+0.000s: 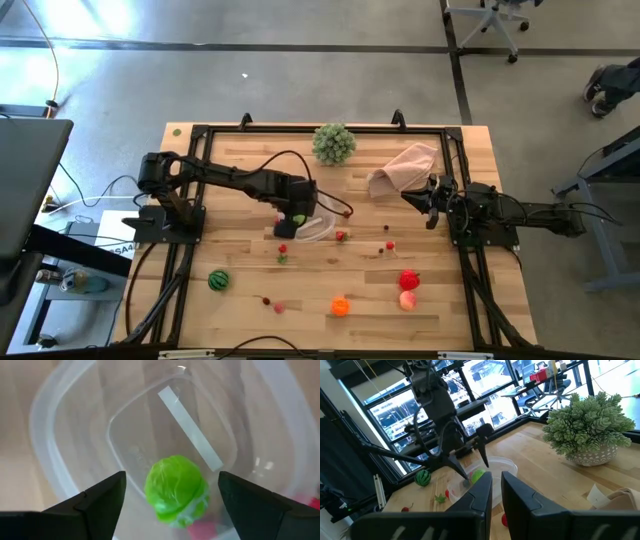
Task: Pick and placing Produce into tupperware
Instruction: Put the red strawberry into the transparent bin
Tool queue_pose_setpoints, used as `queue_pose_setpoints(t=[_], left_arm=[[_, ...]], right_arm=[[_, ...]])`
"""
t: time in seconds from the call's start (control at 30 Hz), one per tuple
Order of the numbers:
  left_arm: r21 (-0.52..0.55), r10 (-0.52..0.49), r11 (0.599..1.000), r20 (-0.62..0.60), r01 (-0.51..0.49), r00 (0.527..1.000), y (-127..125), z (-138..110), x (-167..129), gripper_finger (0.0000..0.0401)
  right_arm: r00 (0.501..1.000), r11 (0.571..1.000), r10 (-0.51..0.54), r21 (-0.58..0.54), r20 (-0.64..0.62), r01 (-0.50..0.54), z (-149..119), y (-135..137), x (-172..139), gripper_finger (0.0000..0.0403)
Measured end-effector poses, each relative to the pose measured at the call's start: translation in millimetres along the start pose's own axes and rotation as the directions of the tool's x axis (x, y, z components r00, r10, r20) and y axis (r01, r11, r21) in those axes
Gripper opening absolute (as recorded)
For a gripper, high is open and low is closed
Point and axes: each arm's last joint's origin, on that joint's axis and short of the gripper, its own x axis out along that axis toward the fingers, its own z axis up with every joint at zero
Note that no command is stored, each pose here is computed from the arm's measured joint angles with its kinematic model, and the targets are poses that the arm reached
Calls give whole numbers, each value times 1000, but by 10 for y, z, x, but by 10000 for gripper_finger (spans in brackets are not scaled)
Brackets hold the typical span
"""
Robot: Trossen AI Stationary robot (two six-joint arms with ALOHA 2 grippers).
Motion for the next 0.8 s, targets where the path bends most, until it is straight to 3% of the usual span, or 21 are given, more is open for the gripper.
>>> queue_pose_setpoints(t=[0.2,0.37,0.5,0.8], left_arm=[[-24,-42,999,-93,40,995,38,92,-333,269],[-149,-135,983,-218,104,967,11,28,-520,248],[-248,-211,959,-284,140,935,-35,-87,-521,234],[-296,-294,932,-272,211,916,-128,-289,-280,213]], right_arm=[[1000,1000,0,0,0,0,0,0,0,30],[1000,1000,0,0,0,0,0,0,0,30],[1000,1000,0,0,0,0,0,0,0,30],[1000,1000,0,0,-1,0,0,0,0,30]])
